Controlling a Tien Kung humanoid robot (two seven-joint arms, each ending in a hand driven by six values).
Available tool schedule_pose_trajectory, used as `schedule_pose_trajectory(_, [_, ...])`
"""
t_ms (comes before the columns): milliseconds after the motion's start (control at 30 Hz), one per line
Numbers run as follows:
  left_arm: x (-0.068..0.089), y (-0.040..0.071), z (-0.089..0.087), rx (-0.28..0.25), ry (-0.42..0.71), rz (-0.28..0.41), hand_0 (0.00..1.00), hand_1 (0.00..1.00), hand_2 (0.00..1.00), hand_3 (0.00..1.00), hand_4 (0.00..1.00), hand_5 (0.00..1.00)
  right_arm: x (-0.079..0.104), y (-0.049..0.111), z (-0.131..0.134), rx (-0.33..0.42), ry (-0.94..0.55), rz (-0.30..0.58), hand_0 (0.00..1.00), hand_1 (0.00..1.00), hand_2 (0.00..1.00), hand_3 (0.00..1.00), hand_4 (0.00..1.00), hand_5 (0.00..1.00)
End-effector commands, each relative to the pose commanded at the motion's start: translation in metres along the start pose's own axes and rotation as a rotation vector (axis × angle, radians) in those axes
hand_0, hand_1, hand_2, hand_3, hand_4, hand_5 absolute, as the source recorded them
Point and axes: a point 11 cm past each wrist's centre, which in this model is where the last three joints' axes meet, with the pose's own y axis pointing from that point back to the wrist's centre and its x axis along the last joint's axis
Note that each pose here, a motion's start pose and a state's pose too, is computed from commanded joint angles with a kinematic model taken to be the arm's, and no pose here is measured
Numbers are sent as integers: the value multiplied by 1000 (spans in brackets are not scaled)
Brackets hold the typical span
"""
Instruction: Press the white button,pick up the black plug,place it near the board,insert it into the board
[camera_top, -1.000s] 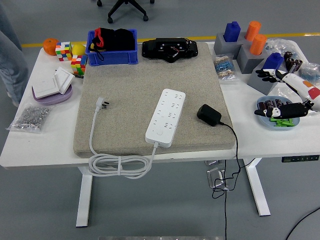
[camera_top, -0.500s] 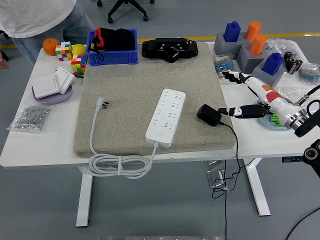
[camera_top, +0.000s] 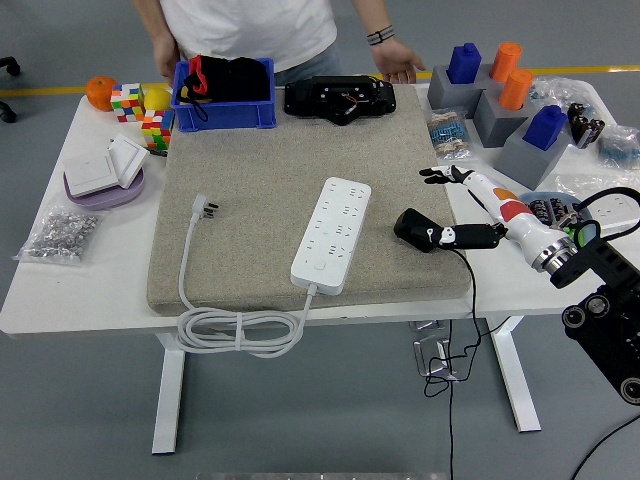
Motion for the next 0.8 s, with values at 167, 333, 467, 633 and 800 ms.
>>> schedule_pose_trajectory(167, [0, 0, 2, -3, 3, 0, 741, 720, 695, 764, 688, 291, 16, 11, -7, 32, -61, 17, 838, 804, 778, 824, 998, 488])
schedule_pose_trajectory(333, [-1, 0, -3, 8, 5, -1, 740, 720, 695, 764, 689, 291, 28, 23, -13, 49, -73, 39, 837, 786, 766, 821, 998, 470])
schedule_pose_trajectory(467, [-2, 0, -2, 5, 3, -5, 740, 720, 695, 764, 689, 291, 34, 29, -13, 46, -68, 46, 837, 786, 766, 821, 998, 470])
schedule_pose_trajectory(633, [-2, 0, 3, -10, 9, -3, 740, 721, 695, 764, 688, 291, 38, 38, -11, 32, -63, 57, 838, 781, 766, 821, 998, 470])
schedule_pose_trajectory(800, [-2, 0, 5, -12, 9, -3, 738, 721, 695, 764, 688, 290, 40, 46, -11, 31, -51, 59, 839, 780, 764, 819, 998, 458])
